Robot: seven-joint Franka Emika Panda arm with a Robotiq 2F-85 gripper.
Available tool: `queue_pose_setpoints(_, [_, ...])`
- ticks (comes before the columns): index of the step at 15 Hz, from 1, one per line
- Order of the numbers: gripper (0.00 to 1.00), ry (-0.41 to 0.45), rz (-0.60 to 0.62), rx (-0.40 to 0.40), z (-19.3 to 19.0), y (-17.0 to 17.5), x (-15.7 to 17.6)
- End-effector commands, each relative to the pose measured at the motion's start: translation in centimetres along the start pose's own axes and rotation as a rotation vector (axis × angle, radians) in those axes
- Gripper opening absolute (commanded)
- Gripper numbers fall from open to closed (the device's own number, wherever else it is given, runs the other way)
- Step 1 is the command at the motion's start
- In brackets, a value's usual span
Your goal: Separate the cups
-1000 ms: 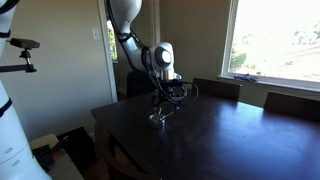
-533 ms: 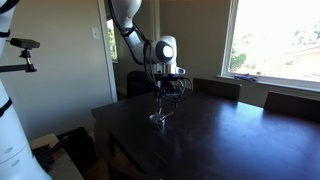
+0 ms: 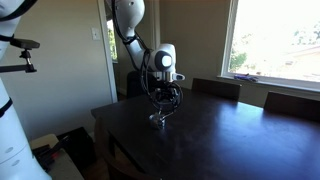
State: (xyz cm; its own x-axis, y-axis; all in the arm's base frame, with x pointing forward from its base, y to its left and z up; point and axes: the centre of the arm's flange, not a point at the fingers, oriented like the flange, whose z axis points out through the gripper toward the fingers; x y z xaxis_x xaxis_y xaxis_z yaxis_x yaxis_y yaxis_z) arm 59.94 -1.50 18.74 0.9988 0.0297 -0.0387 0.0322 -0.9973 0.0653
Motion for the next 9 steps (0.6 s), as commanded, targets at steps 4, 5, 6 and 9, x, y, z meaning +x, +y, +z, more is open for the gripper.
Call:
queue_pose_setpoints(4, [1.00, 0.068, 0.169, 0.015, 1.7, -0.6, 1.0])
queue_pose_setpoints(5, [1.00, 0.062, 0.186, 0.015, 2.0, -0.6, 1.0])
queue_pose_setpoints(6, [0.96, 0.061, 0.196, 0.016, 2.2, -0.5, 1.0])
queue_pose_setpoints(9, [0.70, 0.050, 0.222, 0.016, 2.8, -0.3, 1.0])
